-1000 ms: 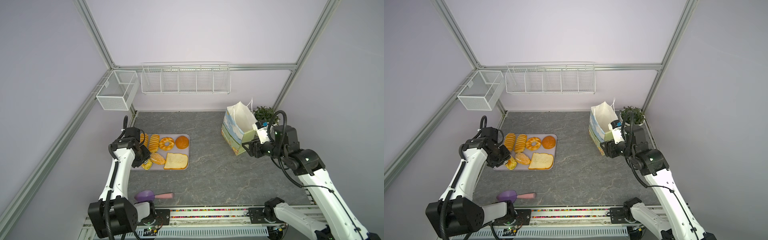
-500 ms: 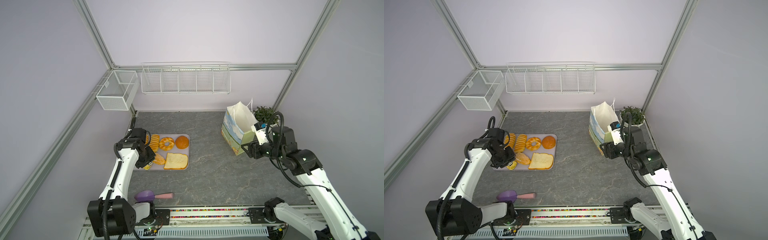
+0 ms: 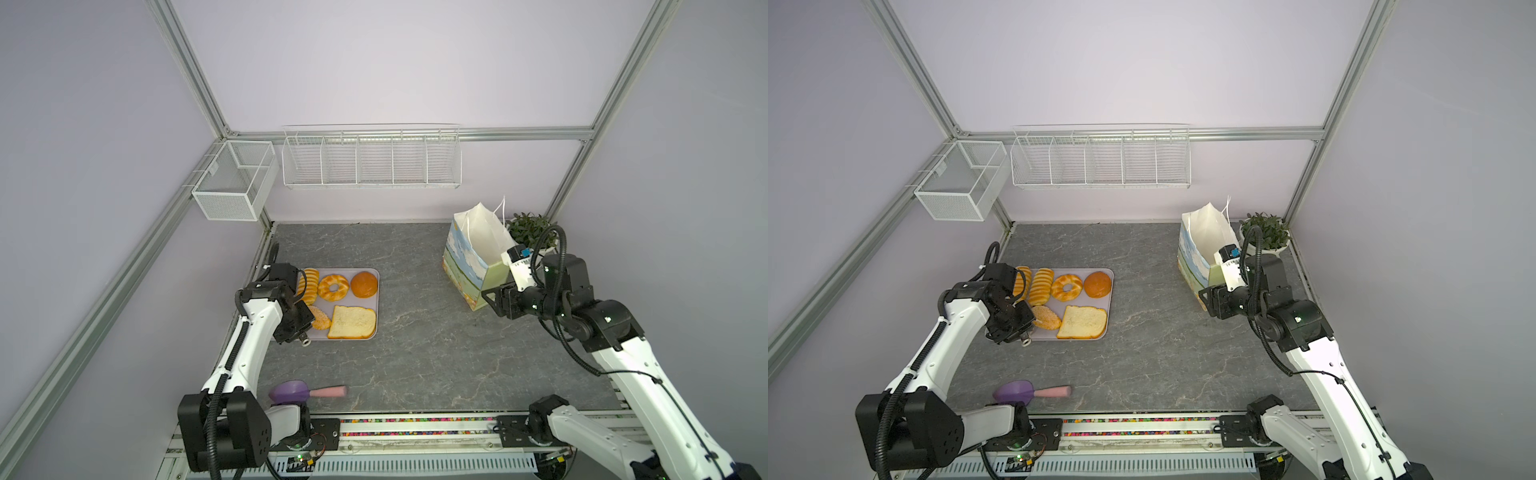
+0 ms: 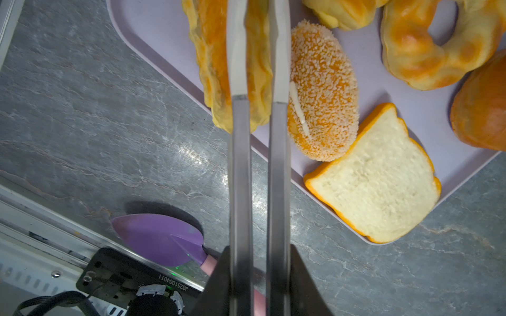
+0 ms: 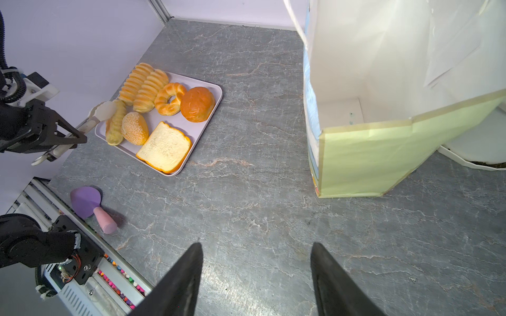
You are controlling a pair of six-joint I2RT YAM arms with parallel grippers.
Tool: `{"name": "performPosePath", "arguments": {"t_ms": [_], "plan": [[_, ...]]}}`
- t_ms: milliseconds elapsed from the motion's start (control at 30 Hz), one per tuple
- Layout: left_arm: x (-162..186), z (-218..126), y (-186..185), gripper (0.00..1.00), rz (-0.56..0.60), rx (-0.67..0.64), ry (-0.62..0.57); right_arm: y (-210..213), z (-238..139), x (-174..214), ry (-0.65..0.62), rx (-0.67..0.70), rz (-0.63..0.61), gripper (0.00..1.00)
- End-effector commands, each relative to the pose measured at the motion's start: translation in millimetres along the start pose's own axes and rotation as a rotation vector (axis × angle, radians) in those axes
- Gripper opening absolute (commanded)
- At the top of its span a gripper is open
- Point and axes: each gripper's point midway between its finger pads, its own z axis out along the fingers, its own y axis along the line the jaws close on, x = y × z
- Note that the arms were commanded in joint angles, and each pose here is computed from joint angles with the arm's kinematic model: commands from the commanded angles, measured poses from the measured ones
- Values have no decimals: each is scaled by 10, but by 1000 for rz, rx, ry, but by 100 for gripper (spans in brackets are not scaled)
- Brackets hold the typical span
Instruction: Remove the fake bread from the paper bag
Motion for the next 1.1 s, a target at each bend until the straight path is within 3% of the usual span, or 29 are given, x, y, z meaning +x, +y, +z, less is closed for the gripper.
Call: {"name": "performPosePath", "arguments": {"t_ms": [0,133,233,467,733,1067], "plan": [[31,-156,8,19,11,3,-2,41,-18,4,-18,-18,1,65],[21,-275,2,8,14,12,-17,48,-26,3,-22,-20,-2,65],[6,-386,9,6,13,17,-37,43,-33,6,-24,-17,-6,65],[42,-487,-13,26,18,39,-28,49,-45,18,-29,-21,-6,65],[64,-418,-23,27,24,37,-5,71,-18,37,-33,-38,1,65],[101,-362,55,39,25,1,4,78,-2,44,-31,-44,-3,65]]}}
